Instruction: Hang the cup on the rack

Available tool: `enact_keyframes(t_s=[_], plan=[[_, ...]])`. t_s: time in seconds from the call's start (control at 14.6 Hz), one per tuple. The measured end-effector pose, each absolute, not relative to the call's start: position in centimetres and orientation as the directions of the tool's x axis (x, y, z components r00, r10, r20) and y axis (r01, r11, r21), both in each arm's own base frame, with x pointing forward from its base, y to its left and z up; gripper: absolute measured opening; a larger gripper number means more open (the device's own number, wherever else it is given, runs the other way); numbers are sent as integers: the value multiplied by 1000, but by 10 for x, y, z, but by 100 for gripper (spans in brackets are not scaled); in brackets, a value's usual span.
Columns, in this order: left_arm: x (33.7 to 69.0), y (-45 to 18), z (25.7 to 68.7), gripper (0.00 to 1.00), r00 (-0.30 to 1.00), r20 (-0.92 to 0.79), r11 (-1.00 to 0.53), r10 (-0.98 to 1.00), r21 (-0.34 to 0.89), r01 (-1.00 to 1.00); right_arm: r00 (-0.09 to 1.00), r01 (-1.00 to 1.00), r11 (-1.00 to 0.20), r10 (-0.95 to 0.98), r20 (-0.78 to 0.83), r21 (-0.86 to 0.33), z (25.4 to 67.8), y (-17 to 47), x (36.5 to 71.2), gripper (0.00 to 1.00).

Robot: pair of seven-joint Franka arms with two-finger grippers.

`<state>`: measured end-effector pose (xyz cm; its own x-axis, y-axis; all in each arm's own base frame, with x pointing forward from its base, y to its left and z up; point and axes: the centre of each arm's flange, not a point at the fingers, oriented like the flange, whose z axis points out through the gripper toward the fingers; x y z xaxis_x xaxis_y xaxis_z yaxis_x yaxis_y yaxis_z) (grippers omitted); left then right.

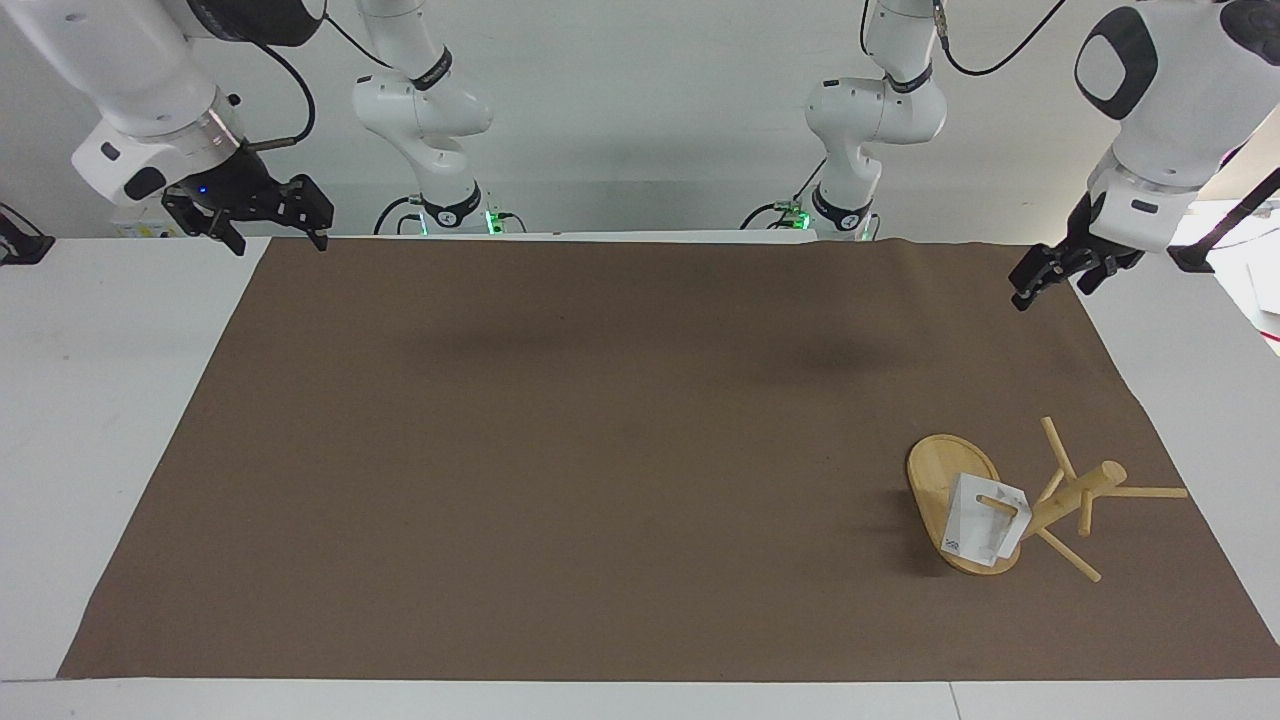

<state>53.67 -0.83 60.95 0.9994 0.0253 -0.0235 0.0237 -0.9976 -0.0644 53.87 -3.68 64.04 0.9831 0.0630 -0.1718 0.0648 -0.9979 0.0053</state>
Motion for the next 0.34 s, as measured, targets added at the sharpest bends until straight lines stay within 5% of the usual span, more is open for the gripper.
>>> enact_keyframes(t_s=[0.34], plan=[[538,-9,613,100,999,-30,-997,-38,-65,-40,983,65,-998,63,-172,5,640,-37,539,100]])
